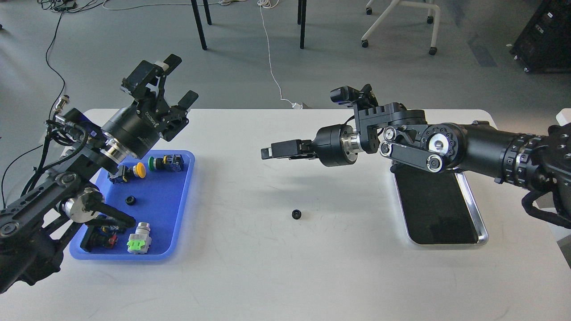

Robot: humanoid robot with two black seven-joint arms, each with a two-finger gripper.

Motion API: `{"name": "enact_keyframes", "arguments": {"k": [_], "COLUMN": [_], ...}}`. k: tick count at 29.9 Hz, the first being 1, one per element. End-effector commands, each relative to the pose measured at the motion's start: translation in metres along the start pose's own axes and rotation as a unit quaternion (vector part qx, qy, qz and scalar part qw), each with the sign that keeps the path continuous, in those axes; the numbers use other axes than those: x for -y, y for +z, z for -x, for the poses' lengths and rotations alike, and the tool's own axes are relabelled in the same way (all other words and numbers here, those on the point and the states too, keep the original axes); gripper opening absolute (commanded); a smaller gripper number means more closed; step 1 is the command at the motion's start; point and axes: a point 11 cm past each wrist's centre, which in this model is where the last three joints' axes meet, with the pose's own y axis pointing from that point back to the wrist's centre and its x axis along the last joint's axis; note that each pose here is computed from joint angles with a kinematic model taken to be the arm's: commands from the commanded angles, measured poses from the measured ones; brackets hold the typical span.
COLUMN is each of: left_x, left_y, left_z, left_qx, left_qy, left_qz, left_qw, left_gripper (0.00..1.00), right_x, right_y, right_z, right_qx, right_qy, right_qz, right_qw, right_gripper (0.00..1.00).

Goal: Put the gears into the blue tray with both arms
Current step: 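Release the gear on the table and withdraw the right arm, then reach the left gripper toward the second gear on the table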

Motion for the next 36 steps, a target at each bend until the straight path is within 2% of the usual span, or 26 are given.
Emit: {"name": "enact_keyframes", "arguments": {"k": [1, 7, 14, 17, 22, 26, 30, 36], "left_x": [0.0, 0.003, 0.009, 0.009, 0.016, 0.022, 0.025, 0.044], "left_y": [-0.001, -0.005, -0.011, -0.014, -0.025, -0.036, -0.052, -0.078], "left_z": [0.002, 0.008, 0.029, 0.046, 0.094, 0.126, 0.14, 0.161], "left_qx": [-0.001, 0.0, 0.053, 0.111, 0.223, 0.339, 0.486, 0.621], "left_qy": [-0.001, -0.01, -0.05, -0.091, -0.219, -0.326, -0.412, -0.487], "left_qz": [-0.001, -0.002, -0.009, -0.006, -0.011, -0.02, -0.035, -0.033], "left_qw": [1.0, 1.0, 0.997, 0.99, 0.95, 0.882, 0.77, 0.613], "left_gripper": [0.98, 0.98, 0.98, 0.98, 0.98, 0.98, 0.98, 0.96], "right_x": [-0.03, -0.068, -0.129, -0.156, -0.19, -0.206, -0.211, -0.213], "right_y": [0.022, 0.066, 0.107, 0.129, 0.157, 0.173, 0.18, 0.181], "right_z": [-0.016, -0.015, -0.017, -0.01, 0.008, 0.027, 0.038, 0.038], "right_qx": [0.116, 0.301, 0.474, 0.507, 0.527, 0.536, 0.541, 0.541], "right_qy": [0.091, 0.205, 0.324, 0.37, 0.409, 0.421, 0.425, 0.428], "right_qz": [-0.037, -0.098, -0.209, -0.222, -0.208, -0.187, -0.175, -0.176], "right_qw": [0.988, 0.926, 0.792, 0.747, 0.715, 0.707, 0.704, 0.703], "right_gripper": [0.97, 0.97, 0.98, 0.98, 0.99, 0.99, 0.99, 0.99]}}
